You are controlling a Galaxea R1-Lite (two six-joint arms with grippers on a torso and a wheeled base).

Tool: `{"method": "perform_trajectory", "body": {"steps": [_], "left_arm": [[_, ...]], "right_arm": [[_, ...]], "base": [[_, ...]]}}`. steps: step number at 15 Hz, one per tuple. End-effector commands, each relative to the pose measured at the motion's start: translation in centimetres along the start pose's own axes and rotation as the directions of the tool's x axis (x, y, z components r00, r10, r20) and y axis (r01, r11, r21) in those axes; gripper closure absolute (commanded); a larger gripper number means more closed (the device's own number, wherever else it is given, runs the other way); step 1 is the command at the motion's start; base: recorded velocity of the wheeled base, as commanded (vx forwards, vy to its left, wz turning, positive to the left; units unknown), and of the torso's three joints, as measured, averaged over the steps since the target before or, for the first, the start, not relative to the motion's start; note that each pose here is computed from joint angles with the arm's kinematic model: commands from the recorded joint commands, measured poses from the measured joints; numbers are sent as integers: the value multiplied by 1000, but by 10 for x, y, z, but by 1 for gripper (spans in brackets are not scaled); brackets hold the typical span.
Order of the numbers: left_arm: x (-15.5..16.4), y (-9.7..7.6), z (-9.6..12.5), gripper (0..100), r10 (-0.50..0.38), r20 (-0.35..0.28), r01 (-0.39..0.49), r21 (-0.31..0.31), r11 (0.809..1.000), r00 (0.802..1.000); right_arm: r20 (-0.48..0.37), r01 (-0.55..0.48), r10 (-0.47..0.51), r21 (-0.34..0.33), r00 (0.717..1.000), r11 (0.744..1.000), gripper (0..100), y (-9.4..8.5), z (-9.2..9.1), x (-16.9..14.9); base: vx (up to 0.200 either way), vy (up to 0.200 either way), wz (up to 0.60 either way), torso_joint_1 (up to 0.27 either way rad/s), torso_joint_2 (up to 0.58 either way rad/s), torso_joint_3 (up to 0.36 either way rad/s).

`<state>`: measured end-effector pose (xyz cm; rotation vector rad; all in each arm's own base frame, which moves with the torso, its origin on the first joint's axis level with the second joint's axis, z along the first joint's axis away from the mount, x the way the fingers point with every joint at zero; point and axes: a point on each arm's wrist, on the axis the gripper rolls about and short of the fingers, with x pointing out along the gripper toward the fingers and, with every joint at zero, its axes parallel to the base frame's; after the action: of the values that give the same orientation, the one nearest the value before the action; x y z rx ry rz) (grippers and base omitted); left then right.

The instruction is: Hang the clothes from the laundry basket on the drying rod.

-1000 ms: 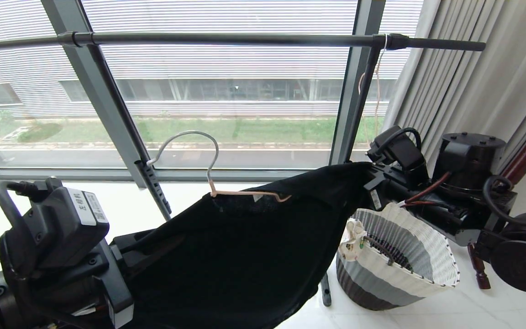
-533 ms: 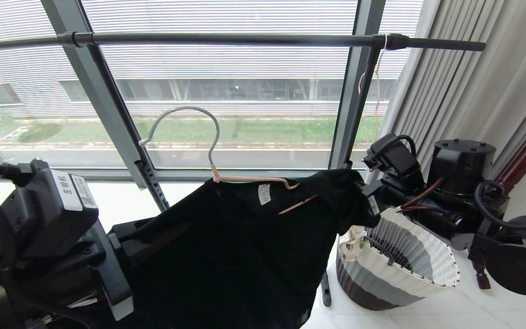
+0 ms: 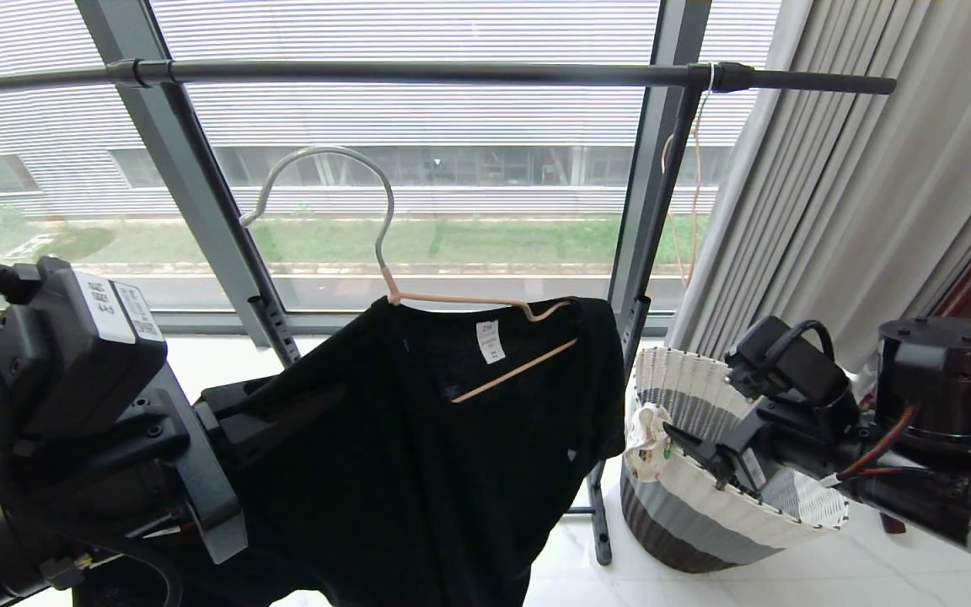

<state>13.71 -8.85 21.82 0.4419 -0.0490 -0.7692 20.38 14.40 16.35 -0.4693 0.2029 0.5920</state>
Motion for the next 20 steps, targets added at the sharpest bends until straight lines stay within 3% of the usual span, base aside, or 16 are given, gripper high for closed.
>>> {"method": "perform_trajectory", "body": {"steps": [1, 3, 5, 7, 9, 12, 15, 20], "left_arm": [[6, -2, -6, 100, -21, -29, 21, -9, 1000, 999], [14, -7, -8, 100, -58, -45, 57, -13, 998, 997], [20, -21, -12, 100, -138, -56, 138, -9, 990, 989], [27, -39, -15, 100, -238, -66, 239, 5, 971, 969], [33, -56, -10, 100, -323, -53, 324, 20, 946, 945], [32, -70, -2, 100, -392, -24, 393, 44, 919, 920], [32, -71, -2, 100, -394, -23, 395, 45, 918, 919], [30, -72, 3, 100, -404, 2, 403, 84, 912, 915]], "right_arm": [[98, -62, 64, -19, 993, 998, 0, -13, 32, -37], [112, -160, 170, -94, 979, 983, 0, -23, 59, -57], [133, -201, 226, -182, 965, 963, 0, -26, 72, -62], [115, -319, 358, -266, 926, 910, 0, -11, 79, -67], [73, -428, 468, -300, 881, 852, 0, 10, 84, -74], [21, -513, 548, -323, 836, 796, 0, 27, 85, -78], [-39, -566, 586, -321, 809, 759, 0, 37, 80, -76], [-105, -596, 591, -264, 800, 759, 0, 43, 69, -63]], "base": [[0, 0, 0, 0, 0, 0], [0, 0, 0, 0, 0, 0], [0, 0, 0, 0, 0, 0], [0, 0, 0, 0, 0, 0], [0, 0, 0, 0, 0, 0], [0, 0, 0, 0, 0, 0], [0, 0, 0, 0, 0, 0], [0, 0, 0, 0, 0, 0]]}}
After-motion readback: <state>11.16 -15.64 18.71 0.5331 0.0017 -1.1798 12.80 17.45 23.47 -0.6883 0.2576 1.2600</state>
